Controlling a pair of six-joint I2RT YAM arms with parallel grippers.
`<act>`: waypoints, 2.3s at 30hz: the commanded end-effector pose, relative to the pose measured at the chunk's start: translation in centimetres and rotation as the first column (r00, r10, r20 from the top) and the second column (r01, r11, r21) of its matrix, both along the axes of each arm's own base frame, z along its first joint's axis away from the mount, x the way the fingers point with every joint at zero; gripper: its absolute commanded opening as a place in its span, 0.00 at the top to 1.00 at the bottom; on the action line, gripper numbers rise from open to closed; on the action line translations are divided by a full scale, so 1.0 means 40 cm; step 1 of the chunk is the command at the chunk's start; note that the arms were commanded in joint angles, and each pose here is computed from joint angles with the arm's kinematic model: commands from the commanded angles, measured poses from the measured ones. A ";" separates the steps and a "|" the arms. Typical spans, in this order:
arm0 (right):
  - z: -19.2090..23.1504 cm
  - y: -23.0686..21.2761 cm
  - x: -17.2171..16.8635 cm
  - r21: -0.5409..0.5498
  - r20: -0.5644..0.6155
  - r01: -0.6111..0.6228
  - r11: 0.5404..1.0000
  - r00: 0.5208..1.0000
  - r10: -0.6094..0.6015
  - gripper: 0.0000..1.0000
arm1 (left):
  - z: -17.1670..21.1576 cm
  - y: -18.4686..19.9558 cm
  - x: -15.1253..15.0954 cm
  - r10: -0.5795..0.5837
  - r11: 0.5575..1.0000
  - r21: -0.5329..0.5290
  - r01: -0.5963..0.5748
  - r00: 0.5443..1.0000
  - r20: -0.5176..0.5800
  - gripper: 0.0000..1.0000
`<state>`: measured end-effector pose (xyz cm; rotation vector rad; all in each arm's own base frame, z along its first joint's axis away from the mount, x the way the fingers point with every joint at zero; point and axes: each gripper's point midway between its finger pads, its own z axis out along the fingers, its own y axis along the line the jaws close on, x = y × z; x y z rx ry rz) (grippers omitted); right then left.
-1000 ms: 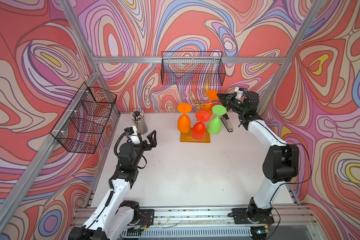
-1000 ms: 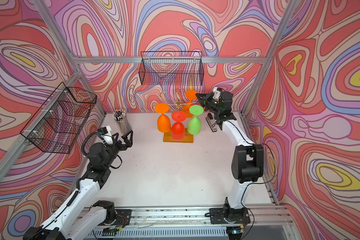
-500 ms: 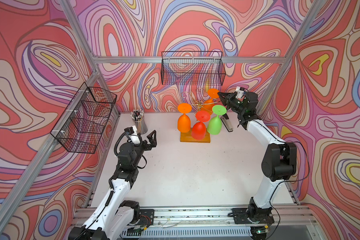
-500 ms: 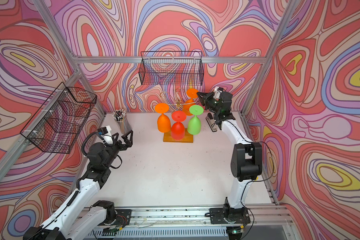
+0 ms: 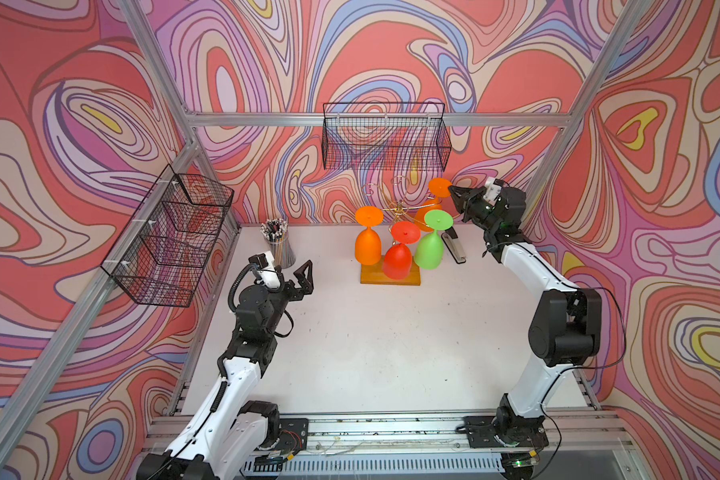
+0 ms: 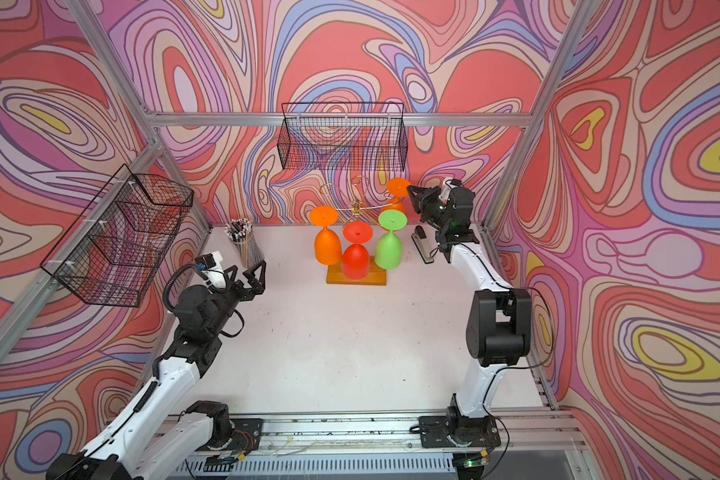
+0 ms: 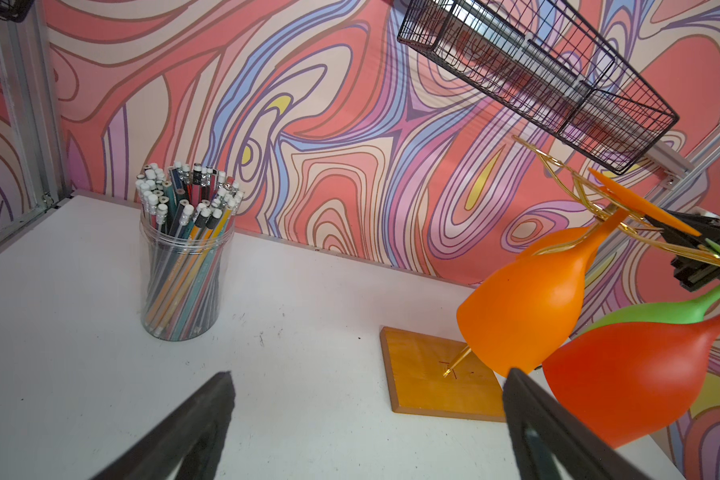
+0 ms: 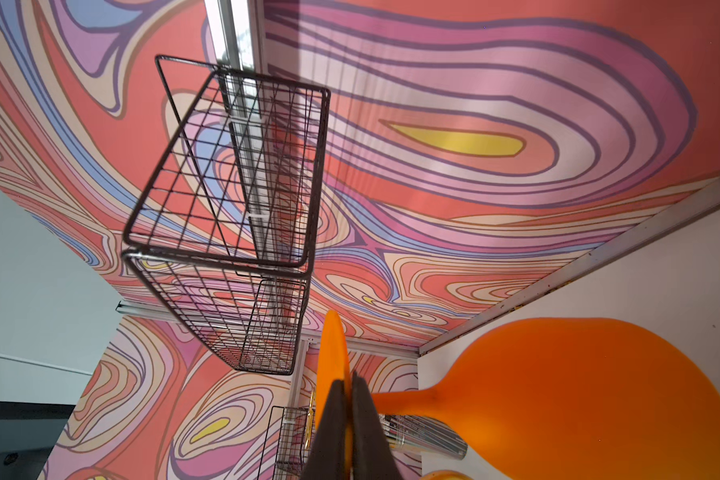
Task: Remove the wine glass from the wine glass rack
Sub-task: 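Slide the orange glass off the rack arm with the right gripper, then bring the orange glass toward the left gripper while the left arm reaches up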
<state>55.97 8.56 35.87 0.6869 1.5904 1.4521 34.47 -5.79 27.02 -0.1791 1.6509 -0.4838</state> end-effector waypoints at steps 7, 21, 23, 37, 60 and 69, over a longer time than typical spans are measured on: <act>0.070 -0.093 -0.060 -0.016 0.071 0.098 0.995 0.993 -0.097 1.00 | 0.008 -0.005 0.000 -0.007 1.000 0.003 0.006 1.000 0.014 0.00; 0.162 -0.198 -0.265 -0.190 0.151 0.264 0.946 0.960 -0.238 1.00 | 0.041 -0.015 -0.016 -0.035 0.999 -0.015 0.036 0.998 0.049 0.00; 0.209 -0.200 -0.319 -0.231 0.189 0.296 0.927 0.948 -0.256 1.00 | 0.063 -0.021 -0.023 -0.050 0.998 -0.024 0.051 0.996 0.069 0.00; 0.464 -0.100 -0.541 -0.098 0.455 0.137 0.986 0.887 -0.078 1.00 | 0.342 -0.185 -0.085 -0.438 0.874 -0.086 0.479 0.851 0.290 0.00; 0.647 0.076 -0.661 0.000 0.734 -0.269 0.963 0.654 0.183 1.00 | 0.541 -0.579 -0.021 -0.858 0.298 -0.016 0.955 0.275 0.434 0.04; 0.625 0.146 -0.628 0.032 0.755 -0.397 0.917 0.611 0.238 1.00 | 0.543 -0.604 0.021 -0.865 0.254 0.006 0.967 0.225 0.448 0.09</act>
